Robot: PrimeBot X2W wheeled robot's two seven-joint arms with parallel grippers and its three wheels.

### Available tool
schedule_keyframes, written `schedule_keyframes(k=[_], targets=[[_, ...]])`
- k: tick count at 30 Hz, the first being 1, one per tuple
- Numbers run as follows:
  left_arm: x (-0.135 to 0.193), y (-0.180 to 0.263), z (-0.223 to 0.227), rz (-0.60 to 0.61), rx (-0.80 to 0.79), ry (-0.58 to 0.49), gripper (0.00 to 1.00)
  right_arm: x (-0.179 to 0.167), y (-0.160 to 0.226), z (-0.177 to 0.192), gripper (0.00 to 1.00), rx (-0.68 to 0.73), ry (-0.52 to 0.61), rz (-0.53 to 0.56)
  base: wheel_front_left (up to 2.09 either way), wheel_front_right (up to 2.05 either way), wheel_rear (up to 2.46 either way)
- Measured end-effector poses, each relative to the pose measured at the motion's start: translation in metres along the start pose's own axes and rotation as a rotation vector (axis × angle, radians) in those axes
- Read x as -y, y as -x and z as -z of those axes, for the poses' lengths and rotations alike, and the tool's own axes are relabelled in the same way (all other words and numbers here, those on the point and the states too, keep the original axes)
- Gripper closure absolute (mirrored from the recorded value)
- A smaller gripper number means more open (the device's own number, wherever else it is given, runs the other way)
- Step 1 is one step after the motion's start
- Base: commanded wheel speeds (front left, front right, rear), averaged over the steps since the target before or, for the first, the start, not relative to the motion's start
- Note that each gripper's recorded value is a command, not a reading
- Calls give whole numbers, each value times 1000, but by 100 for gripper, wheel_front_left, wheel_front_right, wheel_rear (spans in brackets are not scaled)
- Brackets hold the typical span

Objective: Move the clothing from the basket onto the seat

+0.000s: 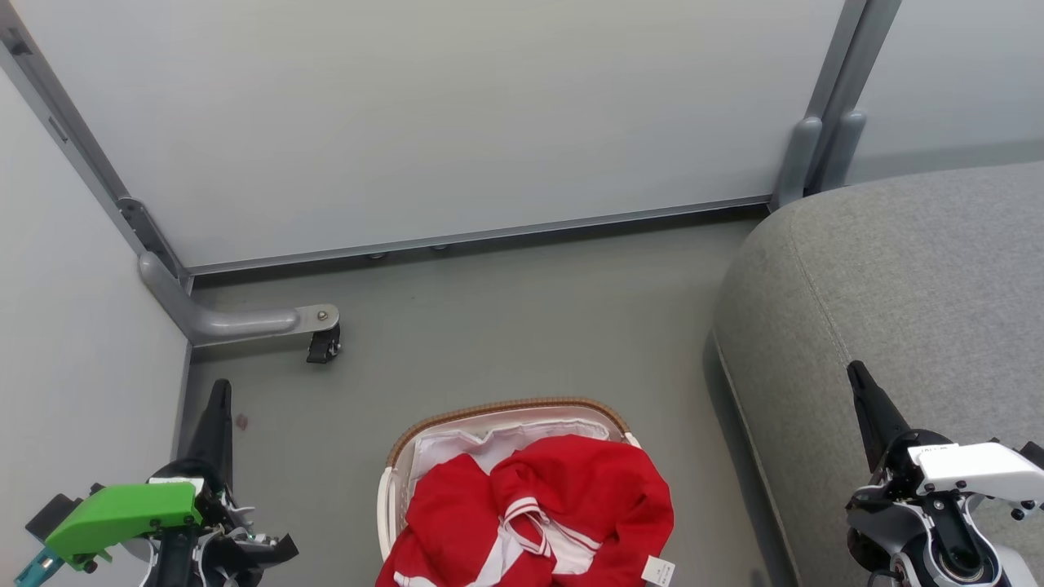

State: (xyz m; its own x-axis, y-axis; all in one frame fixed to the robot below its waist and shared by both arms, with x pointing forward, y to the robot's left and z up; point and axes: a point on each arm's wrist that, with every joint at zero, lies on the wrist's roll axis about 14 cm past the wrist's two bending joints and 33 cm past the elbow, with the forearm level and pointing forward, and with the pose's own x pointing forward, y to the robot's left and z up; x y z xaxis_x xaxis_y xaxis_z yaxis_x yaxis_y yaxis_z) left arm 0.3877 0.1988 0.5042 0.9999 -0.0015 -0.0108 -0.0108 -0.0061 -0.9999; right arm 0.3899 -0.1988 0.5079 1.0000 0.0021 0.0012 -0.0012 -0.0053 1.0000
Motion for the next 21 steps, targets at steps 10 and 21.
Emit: schedule_keyframes(k=[10,21], targets=[[0,0,0,0,0,0,100,0,0,0,100,0,0,0,0,0,0],[0,0,0,0,0,0,100,0,0,0,100,0,0,0,0,0,0]])
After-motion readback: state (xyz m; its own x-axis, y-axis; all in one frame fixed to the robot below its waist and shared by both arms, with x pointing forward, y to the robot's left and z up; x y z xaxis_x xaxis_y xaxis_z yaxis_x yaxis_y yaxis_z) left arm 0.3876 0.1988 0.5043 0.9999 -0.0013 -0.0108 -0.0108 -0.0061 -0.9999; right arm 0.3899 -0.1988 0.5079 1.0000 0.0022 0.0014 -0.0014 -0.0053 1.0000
